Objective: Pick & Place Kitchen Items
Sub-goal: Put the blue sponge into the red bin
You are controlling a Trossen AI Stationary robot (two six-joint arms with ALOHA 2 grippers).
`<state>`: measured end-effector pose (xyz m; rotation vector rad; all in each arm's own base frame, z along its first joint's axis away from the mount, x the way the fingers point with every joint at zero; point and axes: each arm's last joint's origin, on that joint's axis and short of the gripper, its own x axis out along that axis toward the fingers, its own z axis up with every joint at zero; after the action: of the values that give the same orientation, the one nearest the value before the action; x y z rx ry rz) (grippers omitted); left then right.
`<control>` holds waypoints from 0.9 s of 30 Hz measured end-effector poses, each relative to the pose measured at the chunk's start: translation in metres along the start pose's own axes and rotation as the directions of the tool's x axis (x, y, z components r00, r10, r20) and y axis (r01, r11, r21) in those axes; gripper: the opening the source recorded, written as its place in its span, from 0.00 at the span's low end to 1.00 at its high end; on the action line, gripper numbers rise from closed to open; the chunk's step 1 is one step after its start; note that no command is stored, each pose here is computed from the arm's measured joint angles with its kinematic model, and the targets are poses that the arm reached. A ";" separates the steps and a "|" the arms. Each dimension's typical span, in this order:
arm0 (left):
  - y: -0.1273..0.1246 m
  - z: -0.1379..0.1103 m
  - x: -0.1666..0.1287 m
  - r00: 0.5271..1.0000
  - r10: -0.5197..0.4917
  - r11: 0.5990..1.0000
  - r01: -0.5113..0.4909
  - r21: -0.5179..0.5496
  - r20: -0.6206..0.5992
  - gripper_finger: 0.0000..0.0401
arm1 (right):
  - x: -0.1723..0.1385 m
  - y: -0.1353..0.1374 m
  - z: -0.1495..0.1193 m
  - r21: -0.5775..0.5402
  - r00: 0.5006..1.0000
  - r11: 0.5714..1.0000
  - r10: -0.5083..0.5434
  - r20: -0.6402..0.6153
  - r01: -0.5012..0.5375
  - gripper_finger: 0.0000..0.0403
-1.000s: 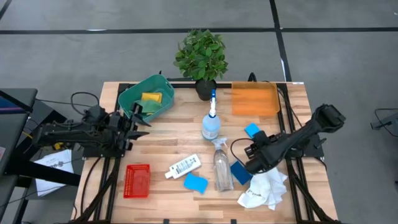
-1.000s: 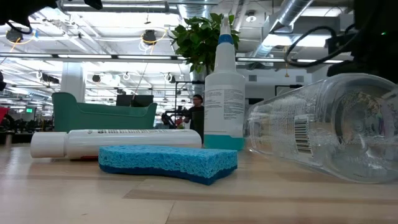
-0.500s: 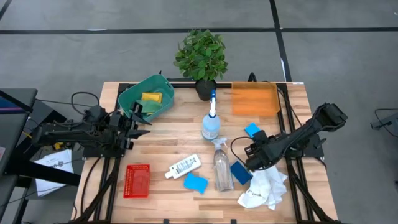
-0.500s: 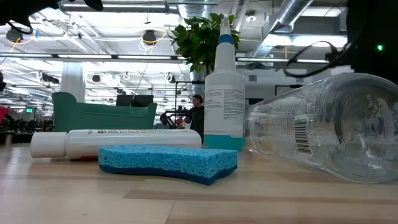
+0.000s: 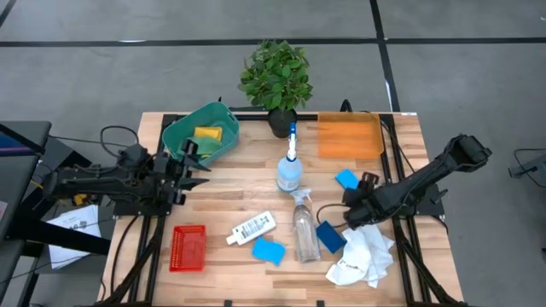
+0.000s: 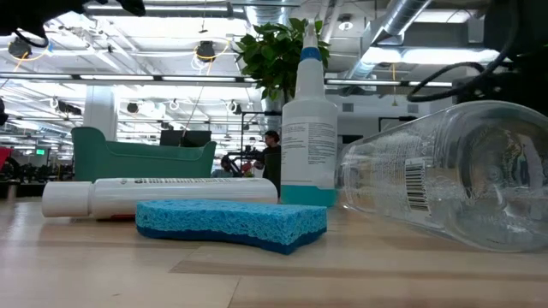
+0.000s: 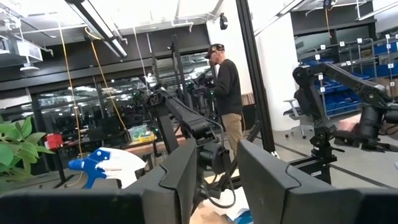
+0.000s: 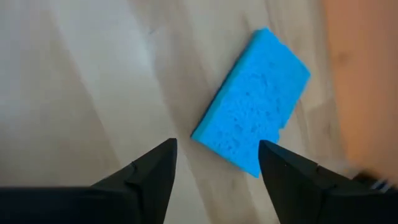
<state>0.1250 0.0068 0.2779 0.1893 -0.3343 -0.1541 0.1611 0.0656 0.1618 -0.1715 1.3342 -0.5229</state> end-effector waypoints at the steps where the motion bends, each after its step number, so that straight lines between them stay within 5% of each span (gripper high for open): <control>1: 0.000 0.000 0.001 1.000 0.000 1.000 0.000 0.001 0.003 0.28 | 0.001 0.000 0.000 -0.038 1.000 0.999 0.011 -0.012 -0.012 0.53; 11: 0.002 -0.006 0.008 1.000 -0.003 1.000 0.003 -0.003 -0.012 0.28 | 0.008 0.009 0.002 -0.083 0.998 0.996 0.029 -0.052 -0.034 0.40; 27: 0.002 -0.006 0.008 1.000 -0.004 1.000 0.004 -0.003 -0.011 0.28 | 0.058 0.025 0.002 -0.224 0.940 0.951 -0.261 -0.218 0.212 0.30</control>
<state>0.1344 0.0079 0.2756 0.1880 -0.3226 -0.1574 0.1775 0.0603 0.1012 -0.4486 1.6191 -0.6302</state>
